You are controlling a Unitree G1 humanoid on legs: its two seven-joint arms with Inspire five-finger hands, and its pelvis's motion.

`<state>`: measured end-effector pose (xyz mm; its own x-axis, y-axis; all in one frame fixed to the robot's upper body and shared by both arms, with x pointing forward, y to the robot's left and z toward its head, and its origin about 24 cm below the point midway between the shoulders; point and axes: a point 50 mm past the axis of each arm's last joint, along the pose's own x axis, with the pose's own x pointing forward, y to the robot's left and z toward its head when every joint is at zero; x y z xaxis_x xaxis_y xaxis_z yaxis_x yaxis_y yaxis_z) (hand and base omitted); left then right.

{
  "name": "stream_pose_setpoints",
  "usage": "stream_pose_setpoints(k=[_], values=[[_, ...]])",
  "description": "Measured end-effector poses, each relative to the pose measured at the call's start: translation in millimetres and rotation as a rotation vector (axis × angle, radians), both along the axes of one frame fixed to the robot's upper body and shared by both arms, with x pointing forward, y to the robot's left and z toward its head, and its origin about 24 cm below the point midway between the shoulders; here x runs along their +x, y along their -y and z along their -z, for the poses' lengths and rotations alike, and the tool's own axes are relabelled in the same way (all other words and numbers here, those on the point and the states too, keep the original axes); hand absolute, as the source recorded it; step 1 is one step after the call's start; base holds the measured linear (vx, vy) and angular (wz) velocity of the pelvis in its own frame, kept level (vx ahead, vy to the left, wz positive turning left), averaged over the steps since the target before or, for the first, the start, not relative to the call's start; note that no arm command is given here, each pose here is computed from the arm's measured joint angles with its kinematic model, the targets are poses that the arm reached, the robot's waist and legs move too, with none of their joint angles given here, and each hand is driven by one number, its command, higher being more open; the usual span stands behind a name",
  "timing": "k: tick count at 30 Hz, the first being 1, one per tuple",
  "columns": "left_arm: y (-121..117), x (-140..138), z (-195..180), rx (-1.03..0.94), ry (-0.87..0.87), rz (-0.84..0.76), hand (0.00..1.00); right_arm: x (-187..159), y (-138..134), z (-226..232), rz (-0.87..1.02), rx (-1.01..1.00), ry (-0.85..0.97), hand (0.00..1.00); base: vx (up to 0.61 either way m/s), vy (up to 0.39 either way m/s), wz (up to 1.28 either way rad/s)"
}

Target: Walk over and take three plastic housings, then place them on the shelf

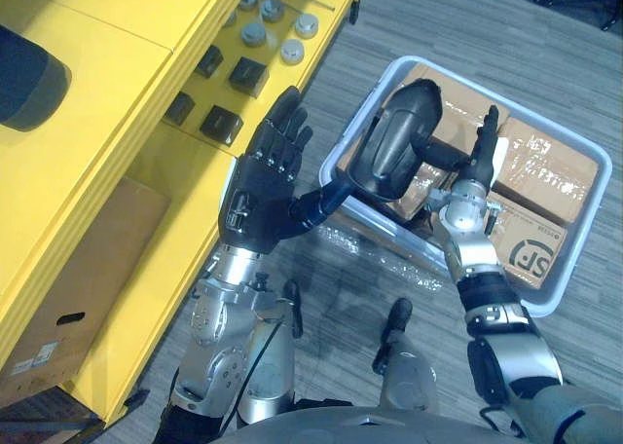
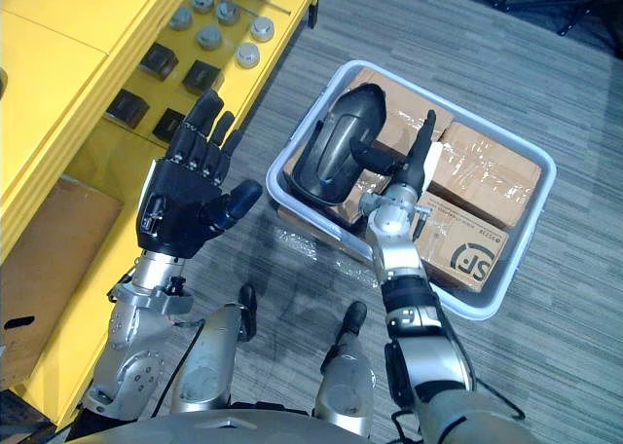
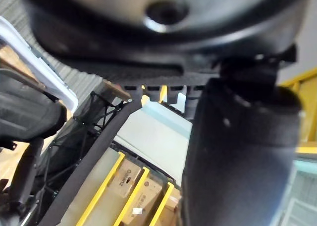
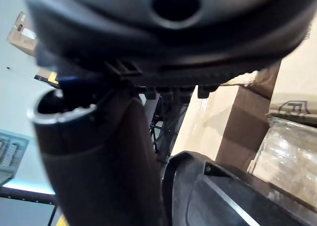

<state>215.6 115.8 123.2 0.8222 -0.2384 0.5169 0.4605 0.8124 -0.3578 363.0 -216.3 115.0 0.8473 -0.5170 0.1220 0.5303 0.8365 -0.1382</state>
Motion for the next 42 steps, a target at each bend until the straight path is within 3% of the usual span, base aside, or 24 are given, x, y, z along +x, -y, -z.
stream_pose_setpoints(k=[6, 7, 12, 17, 20, 25, 35, 40, 42], values=[[11, 8, 2, 0.012, -0.006, 0.046, 1.00, 14, 21, -8, 0.063, -0.074, -0.142, 1.00, 0.00, 0.001, 0.01], [14, 7, 2, 0.011, -0.010, 0.056, 1.00, 15, 21, -10, 0.065, -0.102, -0.146, 0.00, 0.00, 0.000, 0.00], [24, 14, 2, 0.007, -0.015, 0.087, 1.00, 25, 36, -29, 0.119, -0.201, -0.214, 0.00, -0.06, 0.010, 0.09], [24, 24, 19, 0.035, -0.097, 0.066, 1.00, 23, 79, -44, 0.173, -0.401, -0.377, 0.00, -0.09, -0.017, 0.11], [25, 23, 21, 0.037, -0.102, 0.072, 1.00, 20, 90, -50, 0.213, -0.448, -0.443, 0.00, -0.04, -0.047, 0.18], [22, 21, 20, 0.050, -0.095, 0.073, 1.00, 20, 88, -50, 0.220, -0.467, -0.480, 0.00, 0.00, -0.021, 0.02], [16, 1, 2, 0.069, -0.005, 0.156, 1.00, 1, 80, 4, 0.228, -0.387, -0.542, 0.00, 0.02, -0.005, -0.06], [24, 1, 24, 0.133, -0.179, 0.242, 1.00, -12, 61, 31, 0.187, -0.369, -0.537, 0.00, 0.01, -0.005, -0.17], [34, 3, 53, 0.145, -0.375, 0.328, 1.00, -20, 49, 42, 0.161, -0.393, -0.516, 0.00, 0.04, -0.021, -0.26]])
